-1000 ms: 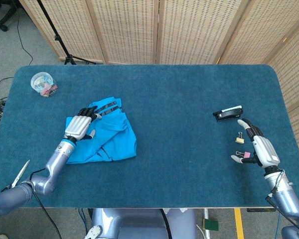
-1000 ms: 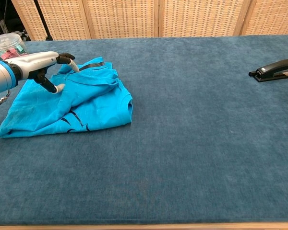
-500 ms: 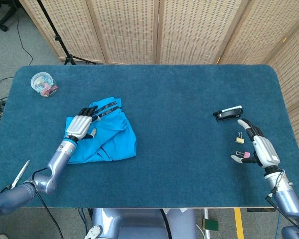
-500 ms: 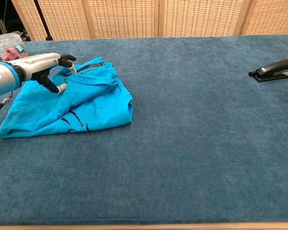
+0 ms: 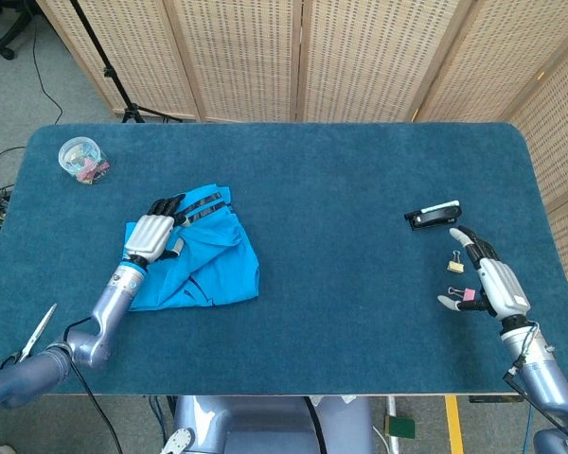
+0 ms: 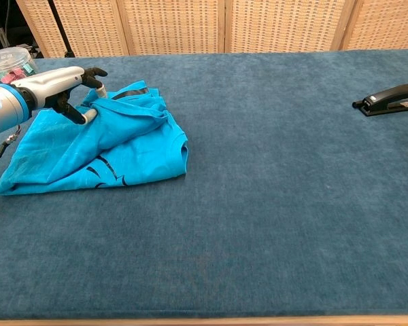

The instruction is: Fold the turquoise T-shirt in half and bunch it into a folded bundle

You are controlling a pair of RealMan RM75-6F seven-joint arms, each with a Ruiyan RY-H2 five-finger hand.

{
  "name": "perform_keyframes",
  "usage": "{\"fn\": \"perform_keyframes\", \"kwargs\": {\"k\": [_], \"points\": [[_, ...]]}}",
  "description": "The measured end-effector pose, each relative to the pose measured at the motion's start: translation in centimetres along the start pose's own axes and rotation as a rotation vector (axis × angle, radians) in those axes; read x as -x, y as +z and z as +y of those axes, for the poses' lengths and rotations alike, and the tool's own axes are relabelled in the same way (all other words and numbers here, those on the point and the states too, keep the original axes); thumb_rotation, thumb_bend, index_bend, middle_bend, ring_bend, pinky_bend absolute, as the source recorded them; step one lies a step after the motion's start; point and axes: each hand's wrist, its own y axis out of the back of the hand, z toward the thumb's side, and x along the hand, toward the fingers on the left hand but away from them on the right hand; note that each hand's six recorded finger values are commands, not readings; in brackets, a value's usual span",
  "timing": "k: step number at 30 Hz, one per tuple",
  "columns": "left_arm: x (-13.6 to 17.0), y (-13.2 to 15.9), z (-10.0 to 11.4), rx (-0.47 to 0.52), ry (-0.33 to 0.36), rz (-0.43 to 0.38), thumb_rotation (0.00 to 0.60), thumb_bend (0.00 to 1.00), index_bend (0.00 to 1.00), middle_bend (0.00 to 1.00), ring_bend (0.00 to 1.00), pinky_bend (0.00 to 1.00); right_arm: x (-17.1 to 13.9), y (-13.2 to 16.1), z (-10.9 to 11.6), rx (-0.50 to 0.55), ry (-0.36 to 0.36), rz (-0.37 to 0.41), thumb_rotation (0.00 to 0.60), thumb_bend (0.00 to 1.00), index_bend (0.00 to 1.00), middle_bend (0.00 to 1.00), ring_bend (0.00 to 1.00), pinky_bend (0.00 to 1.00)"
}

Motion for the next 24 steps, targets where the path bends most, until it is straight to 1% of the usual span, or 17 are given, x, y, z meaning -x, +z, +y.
{"fn": "perform_keyframes", "kwargs": {"k": [10, 16, 19, 24], "points": [[0.2, 0.4, 0.1, 0.000, 0.022, -0.022, 0.600, 0.52, 0.51, 0.00, 0.00, 0.00, 0.0, 0.0, 0.0, -0.001, 0.002, 0.000, 0.600, 0.00, 0.00, 0.00, 0.00, 0.00], [0.6, 1.2, 0.3, 0.008, 0.043, -0.066, 0.600, 0.52, 0.53, 0.00, 0.00, 0.00, -0.1, 0.0, 0.1, 0.002, -0.001, 0.002, 0.600, 0.00, 0.00, 0.00, 0.00, 0.00], [1.0, 2.2, 0.5, 0.004, 0.055, -0.114, 0.600, 0.52, 0.54, 0.00, 0.00, 0.00, -0.1, 0.1, 0.1, 0.005, -0.001, 0.005, 0.600, 0.00, 0.00, 0.00, 0.00, 0.00], [2.3, 4.9, 0.6, -0.008, 0.065, -0.238, 0.600, 0.52, 0.55, 0.00, 0.00, 0.00, -0.2, 0.2, 0.3, 0.010, -0.003, 0.009, 0.600, 0.00, 0.00, 0.00, 0.00, 0.00]]}}
